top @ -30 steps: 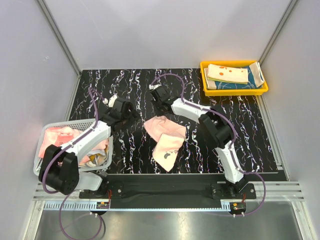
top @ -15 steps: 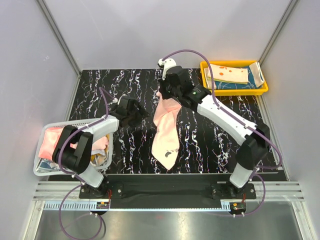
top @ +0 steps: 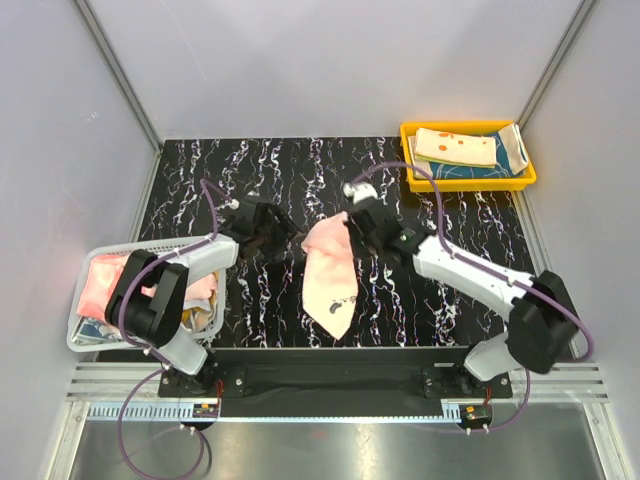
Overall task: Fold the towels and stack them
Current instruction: Flatten out the crumpled towel
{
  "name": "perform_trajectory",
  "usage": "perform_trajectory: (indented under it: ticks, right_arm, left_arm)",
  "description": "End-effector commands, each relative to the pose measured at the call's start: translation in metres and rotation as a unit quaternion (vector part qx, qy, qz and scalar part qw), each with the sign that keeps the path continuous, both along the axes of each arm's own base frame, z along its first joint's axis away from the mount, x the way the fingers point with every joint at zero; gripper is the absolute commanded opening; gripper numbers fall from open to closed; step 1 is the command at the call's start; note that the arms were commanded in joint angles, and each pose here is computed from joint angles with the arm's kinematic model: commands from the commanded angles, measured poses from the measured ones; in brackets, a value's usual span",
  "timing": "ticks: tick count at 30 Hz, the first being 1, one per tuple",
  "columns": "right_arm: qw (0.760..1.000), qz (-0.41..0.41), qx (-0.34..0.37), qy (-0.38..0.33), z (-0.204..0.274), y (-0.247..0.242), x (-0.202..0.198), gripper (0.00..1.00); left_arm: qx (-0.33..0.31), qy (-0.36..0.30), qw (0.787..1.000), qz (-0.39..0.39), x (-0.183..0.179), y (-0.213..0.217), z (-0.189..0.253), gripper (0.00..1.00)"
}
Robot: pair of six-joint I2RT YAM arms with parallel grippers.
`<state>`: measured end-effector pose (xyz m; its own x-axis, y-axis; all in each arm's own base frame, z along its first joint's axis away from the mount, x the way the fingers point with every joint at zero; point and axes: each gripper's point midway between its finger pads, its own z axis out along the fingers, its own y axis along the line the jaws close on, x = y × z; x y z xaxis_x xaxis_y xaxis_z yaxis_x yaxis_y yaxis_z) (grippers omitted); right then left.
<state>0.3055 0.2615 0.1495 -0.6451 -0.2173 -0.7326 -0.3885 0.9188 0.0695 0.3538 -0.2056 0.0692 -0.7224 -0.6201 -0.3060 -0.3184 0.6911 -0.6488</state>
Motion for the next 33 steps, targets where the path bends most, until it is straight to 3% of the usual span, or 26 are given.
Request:
perform_trajectory:
  ticks: [1,6,9,11,12,14,18,24,27,30,32,33]
  right_arm:
    - [0.994,-0.101,0.046,0.022,-0.027,-0.025,-0.025,0.00]
    - [0.978,-0.195,0.029,0.074,-0.096,-0.066,-0.058,0.00]
    - [0.968,-0.232,0.054,0.083,-0.112,-0.076,-0.069,0.00]
    - [0.963,-0.243,0.081,0.082,-0.112,-0.076,-0.072,0.00]
    - [0.959,-0.254,0.094,0.085,-0.117,-0.078,-0.075,0.00]
    - [0.954,-0.259,0.126,0.079,-0.112,-0.076,-0.075,0.00]
    - [0.945,-0.272,0.169,0.069,-0.108,-0.079,-0.077,0.00]
    - [0.942,-0.281,0.174,0.061,-0.097,-0.086,-0.068,0.00]
    - [0.942,-0.282,0.173,0.060,-0.092,-0.087,-0.059,0.00]
    - [0.941,-0.280,0.177,0.062,-0.088,-0.087,-0.047,0.00]
    - [0.943,-0.276,0.174,0.063,-0.086,-0.085,-0.040,0.00]
    - [0.943,-0.278,0.171,0.067,-0.088,-0.086,-0.036,0.00]
  left_arm:
    - [0.027,-0.024,0.999,-0.001,0.010,0.000,0.017,0.70]
    - [0.103,-0.031,0.993,-0.047,0.025,-0.021,0.031,0.69]
    - [0.145,-0.063,0.983,-0.092,0.050,-0.035,0.050,0.69]
    - [0.174,-0.058,0.972,-0.148,0.054,-0.043,0.040,0.67]
    - [0.178,-0.080,0.967,-0.161,0.066,-0.052,0.058,0.67]
    - [0.220,-0.079,0.950,-0.206,0.066,-0.057,0.051,0.66]
    - [0.220,-0.133,0.923,-0.285,0.069,-0.094,0.067,0.68]
    - [0.215,-0.101,0.883,-0.404,0.037,-0.134,0.022,0.74]
    - [0.202,-0.096,0.881,-0.417,0.022,-0.145,0.007,0.78]
    - [0.214,-0.062,0.885,-0.408,0.008,-0.137,-0.014,0.75]
    - [0.237,-0.035,0.893,-0.381,-0.004,-0.118,-0.028,0.68]
    - [0.228,-0.031,0.904,-0.360,-0.006,-0.117,-0.028,0.58]
